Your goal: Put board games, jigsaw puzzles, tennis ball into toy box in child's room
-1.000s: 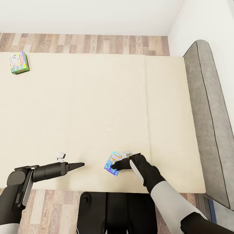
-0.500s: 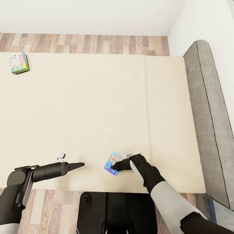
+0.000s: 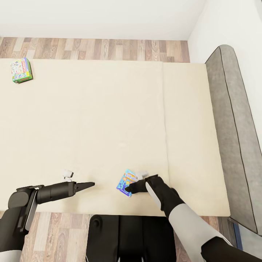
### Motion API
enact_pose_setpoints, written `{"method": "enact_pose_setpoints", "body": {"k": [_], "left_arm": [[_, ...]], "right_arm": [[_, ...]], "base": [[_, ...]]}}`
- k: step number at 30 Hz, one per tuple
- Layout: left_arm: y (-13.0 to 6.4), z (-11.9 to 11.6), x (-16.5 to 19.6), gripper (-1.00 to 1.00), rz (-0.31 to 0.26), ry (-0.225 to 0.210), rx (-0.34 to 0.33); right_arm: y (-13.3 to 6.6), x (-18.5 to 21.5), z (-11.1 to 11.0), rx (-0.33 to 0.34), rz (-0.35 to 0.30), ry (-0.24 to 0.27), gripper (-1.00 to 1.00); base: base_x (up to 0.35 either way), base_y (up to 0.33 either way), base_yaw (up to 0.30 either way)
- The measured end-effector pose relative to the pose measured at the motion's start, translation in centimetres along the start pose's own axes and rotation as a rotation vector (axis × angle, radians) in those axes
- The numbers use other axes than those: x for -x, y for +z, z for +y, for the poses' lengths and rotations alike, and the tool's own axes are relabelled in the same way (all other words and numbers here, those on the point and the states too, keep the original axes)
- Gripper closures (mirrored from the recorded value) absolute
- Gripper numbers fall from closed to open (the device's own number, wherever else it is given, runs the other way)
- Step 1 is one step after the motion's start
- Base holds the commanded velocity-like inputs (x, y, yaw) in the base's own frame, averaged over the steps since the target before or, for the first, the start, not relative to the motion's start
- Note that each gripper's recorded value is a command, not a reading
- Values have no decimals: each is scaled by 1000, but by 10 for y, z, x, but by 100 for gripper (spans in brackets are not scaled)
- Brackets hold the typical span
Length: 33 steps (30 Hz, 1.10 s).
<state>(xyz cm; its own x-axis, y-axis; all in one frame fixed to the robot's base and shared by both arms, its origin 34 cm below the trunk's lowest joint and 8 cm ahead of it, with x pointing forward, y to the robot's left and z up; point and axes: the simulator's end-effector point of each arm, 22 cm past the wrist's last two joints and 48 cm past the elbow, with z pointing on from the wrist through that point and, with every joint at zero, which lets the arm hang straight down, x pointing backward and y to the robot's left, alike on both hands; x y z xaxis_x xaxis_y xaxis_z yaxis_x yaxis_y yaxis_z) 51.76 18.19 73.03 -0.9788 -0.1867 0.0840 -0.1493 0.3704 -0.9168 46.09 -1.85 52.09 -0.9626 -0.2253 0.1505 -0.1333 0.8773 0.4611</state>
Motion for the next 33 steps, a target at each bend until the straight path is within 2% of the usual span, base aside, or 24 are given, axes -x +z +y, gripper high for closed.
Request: {"method": "enact_pose_setpoints", "body": {"k": [17,33], "left_arm": [[0,0,0,-100,1,0,-1],[0,0,0,-100,1,0,-1]], "right_arm": [[2,-3,3,19,2,30,-100],[2,-1,4,20,-6,36,-100]], "base": [[0,0,0],[0,0,0]]}}
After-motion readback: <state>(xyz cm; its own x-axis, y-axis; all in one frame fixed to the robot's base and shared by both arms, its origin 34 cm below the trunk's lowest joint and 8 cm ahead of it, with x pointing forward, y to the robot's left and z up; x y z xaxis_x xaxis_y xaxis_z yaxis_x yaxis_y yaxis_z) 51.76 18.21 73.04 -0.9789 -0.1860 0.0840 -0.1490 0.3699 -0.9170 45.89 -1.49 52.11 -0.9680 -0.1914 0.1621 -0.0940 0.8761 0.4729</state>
